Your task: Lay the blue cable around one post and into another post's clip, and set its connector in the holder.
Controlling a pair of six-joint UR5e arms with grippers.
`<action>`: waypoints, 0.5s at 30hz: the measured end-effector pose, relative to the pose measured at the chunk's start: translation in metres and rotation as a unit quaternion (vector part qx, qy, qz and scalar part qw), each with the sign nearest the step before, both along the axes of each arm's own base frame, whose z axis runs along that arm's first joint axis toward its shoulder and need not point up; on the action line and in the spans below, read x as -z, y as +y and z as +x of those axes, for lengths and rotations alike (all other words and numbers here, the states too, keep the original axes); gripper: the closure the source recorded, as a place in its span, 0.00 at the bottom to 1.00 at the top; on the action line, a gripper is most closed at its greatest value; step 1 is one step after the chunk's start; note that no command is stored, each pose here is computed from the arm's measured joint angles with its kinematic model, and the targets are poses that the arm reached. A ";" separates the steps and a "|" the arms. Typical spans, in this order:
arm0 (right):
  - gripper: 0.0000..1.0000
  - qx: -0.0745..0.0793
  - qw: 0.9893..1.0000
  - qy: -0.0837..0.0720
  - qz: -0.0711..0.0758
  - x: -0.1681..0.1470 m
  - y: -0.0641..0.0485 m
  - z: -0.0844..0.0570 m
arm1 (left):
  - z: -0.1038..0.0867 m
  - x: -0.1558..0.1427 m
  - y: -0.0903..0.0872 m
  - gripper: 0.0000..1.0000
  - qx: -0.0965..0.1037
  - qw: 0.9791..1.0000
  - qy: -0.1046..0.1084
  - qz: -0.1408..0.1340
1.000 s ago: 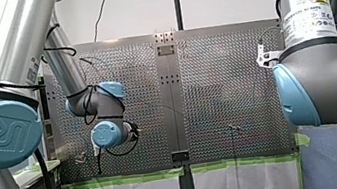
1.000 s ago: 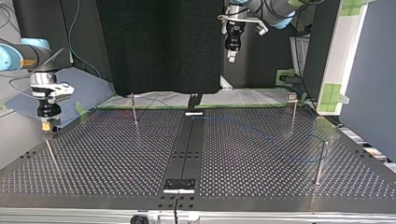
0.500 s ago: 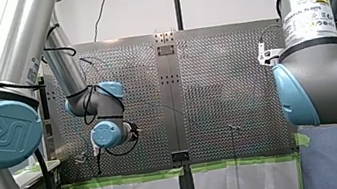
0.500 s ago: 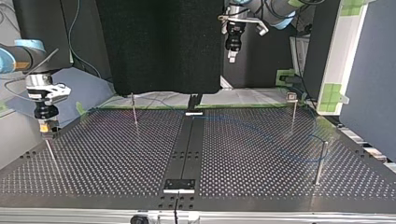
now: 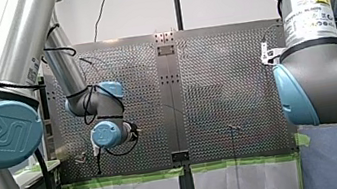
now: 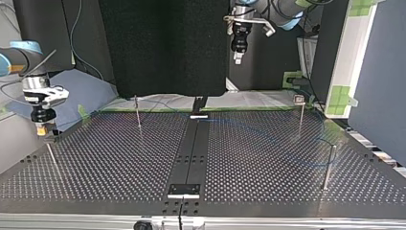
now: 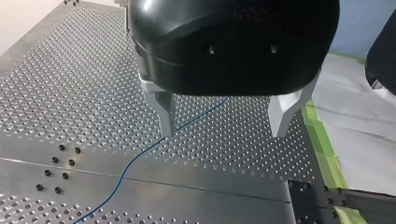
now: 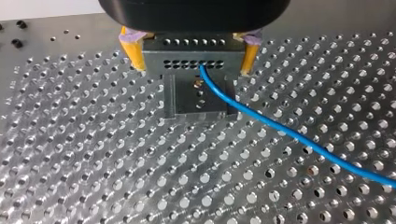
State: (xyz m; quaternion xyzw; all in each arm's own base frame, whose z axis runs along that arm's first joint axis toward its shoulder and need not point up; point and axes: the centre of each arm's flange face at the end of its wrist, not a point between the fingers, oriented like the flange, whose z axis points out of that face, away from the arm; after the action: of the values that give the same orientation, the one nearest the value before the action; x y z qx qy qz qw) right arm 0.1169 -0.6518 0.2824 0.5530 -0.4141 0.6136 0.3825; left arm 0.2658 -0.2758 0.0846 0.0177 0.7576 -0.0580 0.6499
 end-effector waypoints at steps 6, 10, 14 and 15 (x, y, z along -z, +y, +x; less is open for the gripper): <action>1.00 -0.002 1.000 0.000 0.003 0.002 -0.007 0.002 | 0.000 0.000 0.000 0.00 0.000 1.000 0.000 0.000; 1.00 -0.003 1.000 -0.001 0.000 -0.001 -0.009 0.003 | 0.000 0.000 0.000 0.00 0.000 1.000 0.000 0.000; 1.00 -0.005 1.000 -0.001 -0.003 -0.005 -0.011 0.005 | 0.000 0.000 0.000 0.00 -0.001 1.000 0.000 0.000; 1.00 -0.006 1.000 -0.001 -0.003 -0.006 -0.011 0.005 | 0.000 0.000 0.000 0.00 -0.001 1.000 0.000 0.000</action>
State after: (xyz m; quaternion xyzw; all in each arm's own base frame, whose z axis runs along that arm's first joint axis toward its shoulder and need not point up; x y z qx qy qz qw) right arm 0.1217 -0.6632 0.2884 0.5539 -0.4096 0.6171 0.3803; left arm 0.2657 -0.2756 0.0846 0.0173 0.7577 -0.0574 0.6499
